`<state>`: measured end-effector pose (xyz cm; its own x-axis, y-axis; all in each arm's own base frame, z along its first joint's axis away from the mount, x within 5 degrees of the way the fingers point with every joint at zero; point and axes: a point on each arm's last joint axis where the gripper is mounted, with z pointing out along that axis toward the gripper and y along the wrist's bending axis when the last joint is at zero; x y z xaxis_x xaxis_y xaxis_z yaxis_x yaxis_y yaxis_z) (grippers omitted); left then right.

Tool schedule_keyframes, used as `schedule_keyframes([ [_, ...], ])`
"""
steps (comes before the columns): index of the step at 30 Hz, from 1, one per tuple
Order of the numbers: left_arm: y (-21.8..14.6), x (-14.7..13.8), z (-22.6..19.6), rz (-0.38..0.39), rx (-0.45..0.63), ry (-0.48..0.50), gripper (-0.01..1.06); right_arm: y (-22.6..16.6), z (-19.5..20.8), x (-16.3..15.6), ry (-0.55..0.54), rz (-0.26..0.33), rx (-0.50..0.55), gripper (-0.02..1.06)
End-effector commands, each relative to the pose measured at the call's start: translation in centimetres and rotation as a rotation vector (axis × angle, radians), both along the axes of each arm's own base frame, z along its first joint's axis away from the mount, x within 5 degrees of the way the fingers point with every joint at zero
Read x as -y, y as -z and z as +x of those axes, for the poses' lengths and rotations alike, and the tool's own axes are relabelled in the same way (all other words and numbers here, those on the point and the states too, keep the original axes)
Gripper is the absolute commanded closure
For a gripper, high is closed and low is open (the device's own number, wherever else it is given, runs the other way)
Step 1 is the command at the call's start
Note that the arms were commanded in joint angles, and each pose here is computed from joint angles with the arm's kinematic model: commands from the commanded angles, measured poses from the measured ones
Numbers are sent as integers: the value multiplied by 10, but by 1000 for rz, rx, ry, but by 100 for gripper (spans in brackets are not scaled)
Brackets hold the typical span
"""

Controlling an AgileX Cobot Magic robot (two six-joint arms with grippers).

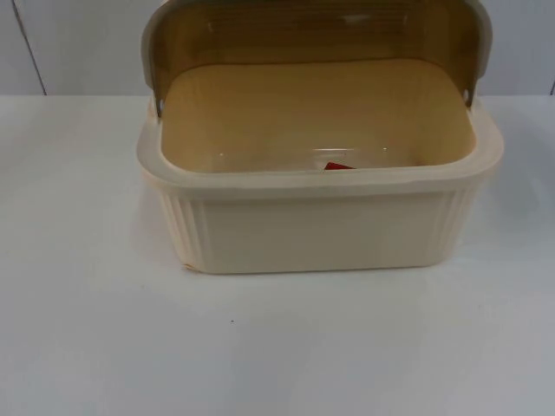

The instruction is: Open the box lid with the left hand, place the block into the box with the right hand, then close the box lid with the left hand.

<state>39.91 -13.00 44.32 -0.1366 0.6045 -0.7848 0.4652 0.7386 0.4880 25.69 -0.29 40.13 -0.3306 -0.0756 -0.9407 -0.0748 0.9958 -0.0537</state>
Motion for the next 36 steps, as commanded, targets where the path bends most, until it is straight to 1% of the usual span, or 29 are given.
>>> schedule_keyframes([
  [1, 8, 21, 3, 113, 40, 106, 0, -2, -3, 0, -3, -9, 6, 5],
  [3, 21, 37, 8, 210, 60, 181, 0, -1, -3, 0, -5, -9, 0, 5],
  [4, 21, 37, 8, 210, 60, 181, 0, -1, -3, 0, -5, -9, 0, 5],
  [5, 28, 45, 11, 228, 64, 205, 0, -1, -4, 0, -6, -9, -4, 5],
  [7, 40, 57, 17, 213, 61, 242, 0, -1, -4, 0, -7, -9, -7, 5],
  [8, 46, 64, 19, 218, 58, 274, 0, -1, -4, 0, -7, -9, -7, 5],
  [10, 58, 75, 21, 202, 33, 341, 0, -1, -4, 0, -7, -9, -7, 5],
  [12, 60, 78, 21, 196, 29, 358, 0, -1, -4, 0, -7, -9, -7, 5],
  [13, 67, 82, 22, 192, 16, 396, 0, -1, -4, 0, -7, -9, -7, 5],
  [14, 70, 84, 23, 178, 9, 412, 0, -1, -4, 0, -7, -9, -7, 5],
  [16, 72, 87, 24, 156, 4, 428, 0, -1, -4, 0, -7, -9, -7, 5],
  [18, 74, 87, 23, 155, -10, 434, 0, -1, -4, 0, -7, -9, -7, 5],
  [21, 81, 88, 20, 196, -54, 479, 0, -1, -4, 0, -6, -9, -5, 5],
  [26, 90, 90, 24, 210, -72, 489, 1, -1, -3, 0, -6, -9, -3, 5],
  [28, 97, 91, 27, 212, -85, 489, 4, -1, -4, 0, -6, -9, -5, 5],
  [29, 101, 92, 29, 214, -93, 490, 8, -1, -4, 0, -7, -9, -7, 5],
  [30, 101, 92, 29, 214, -93, 490, 8, -1, -4, 0, -7, -9, -7, 5],
  [31, 107, 93, 31, 216, -103, 489, 16, -1, -4, 0, -7, -9, -7, 5],
  [35, 109, 94, 32, 220, -113, 493, 39, -1, -4, 0, -7, -9, -7, 5],
  [36, 109, 94, 32, 220, -113, 493, 39, -1, -4, 0, -7, -9, -7, 5],
])
